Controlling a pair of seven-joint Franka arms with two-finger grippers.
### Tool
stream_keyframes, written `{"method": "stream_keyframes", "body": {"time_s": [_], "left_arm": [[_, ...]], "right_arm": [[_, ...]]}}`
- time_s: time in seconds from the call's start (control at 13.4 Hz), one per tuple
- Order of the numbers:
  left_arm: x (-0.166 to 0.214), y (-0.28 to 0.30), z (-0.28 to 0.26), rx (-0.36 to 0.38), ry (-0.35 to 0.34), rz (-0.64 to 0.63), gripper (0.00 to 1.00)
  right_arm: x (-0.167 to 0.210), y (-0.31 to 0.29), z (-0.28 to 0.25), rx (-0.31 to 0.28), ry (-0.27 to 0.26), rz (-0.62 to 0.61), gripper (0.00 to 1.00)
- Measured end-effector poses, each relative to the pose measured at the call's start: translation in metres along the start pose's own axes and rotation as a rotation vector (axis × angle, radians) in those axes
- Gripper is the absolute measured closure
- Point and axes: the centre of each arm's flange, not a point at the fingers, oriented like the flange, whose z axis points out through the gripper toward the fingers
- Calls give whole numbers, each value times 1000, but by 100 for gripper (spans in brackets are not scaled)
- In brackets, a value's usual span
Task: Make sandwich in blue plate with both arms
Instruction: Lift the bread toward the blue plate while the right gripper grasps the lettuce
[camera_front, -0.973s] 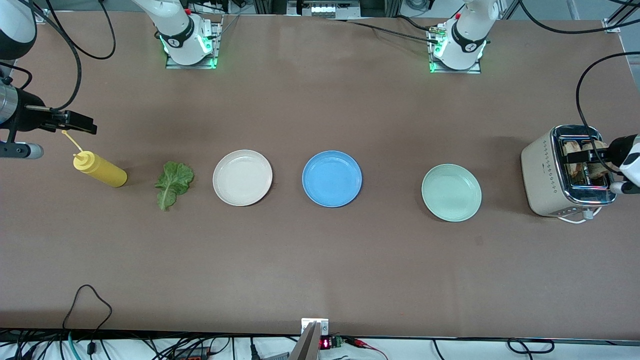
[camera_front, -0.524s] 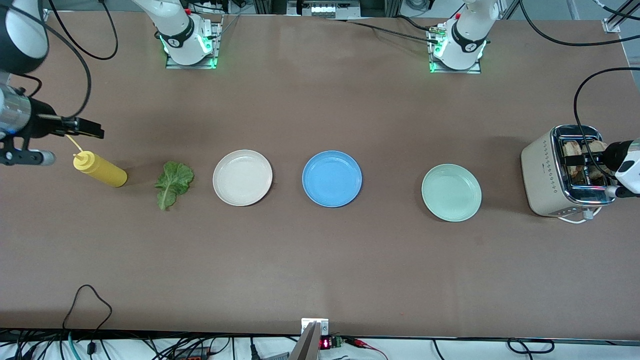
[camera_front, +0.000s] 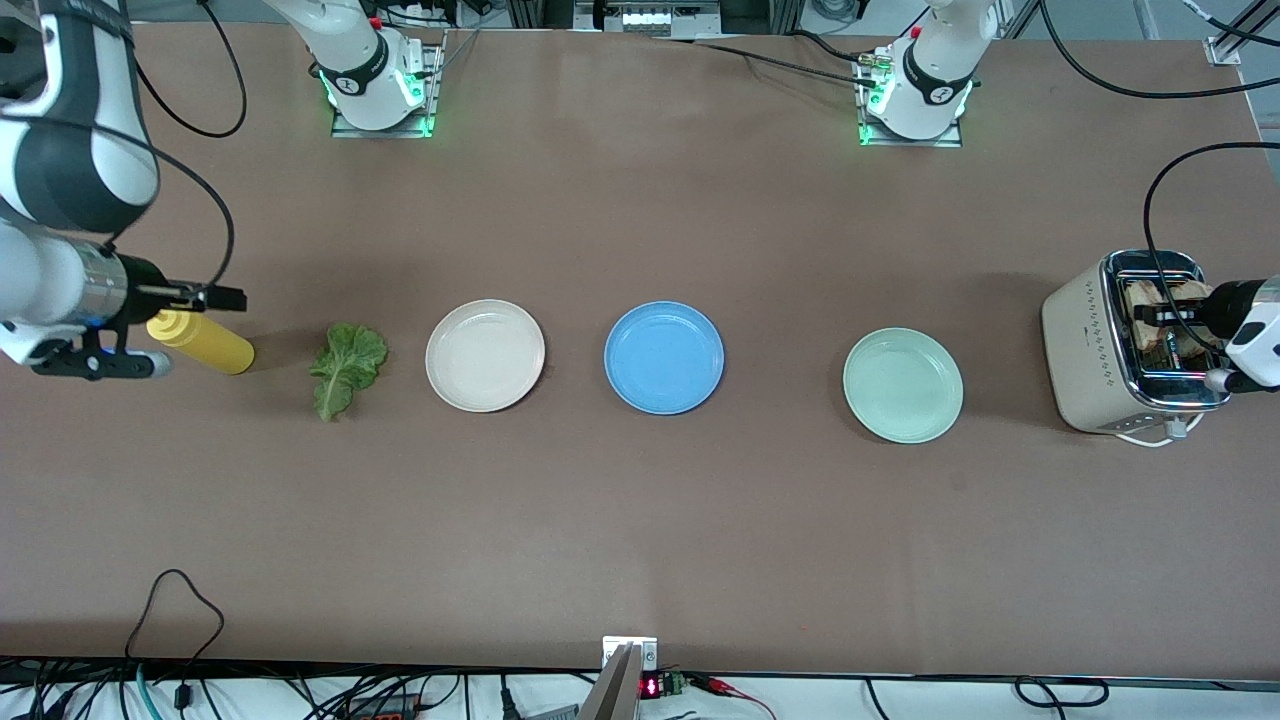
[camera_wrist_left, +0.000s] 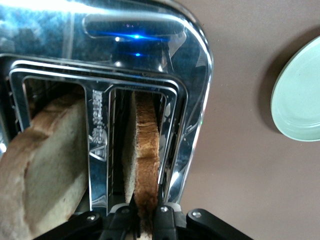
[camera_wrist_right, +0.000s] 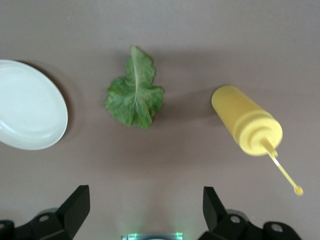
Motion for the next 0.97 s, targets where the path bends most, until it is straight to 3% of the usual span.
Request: {"method": "stream_keyframes", "body": {"time_s": [0.22,0.45,0.67,0.97], "left_arm": [[-19,5,-52,14,13,34,90],[-56,37,-127,16,-11,99,90],[-72,146,-153,15,-52,257,90],[-57,299,-102,-125,-130,318,90]], "right_arm": [[33,-3,46,-4,21,-2,0],[53,-5,108,-5,87,-5,0],[53,-8,154,-4,155,-3,0],[57,-29,189,-1,200,32,0]]}}
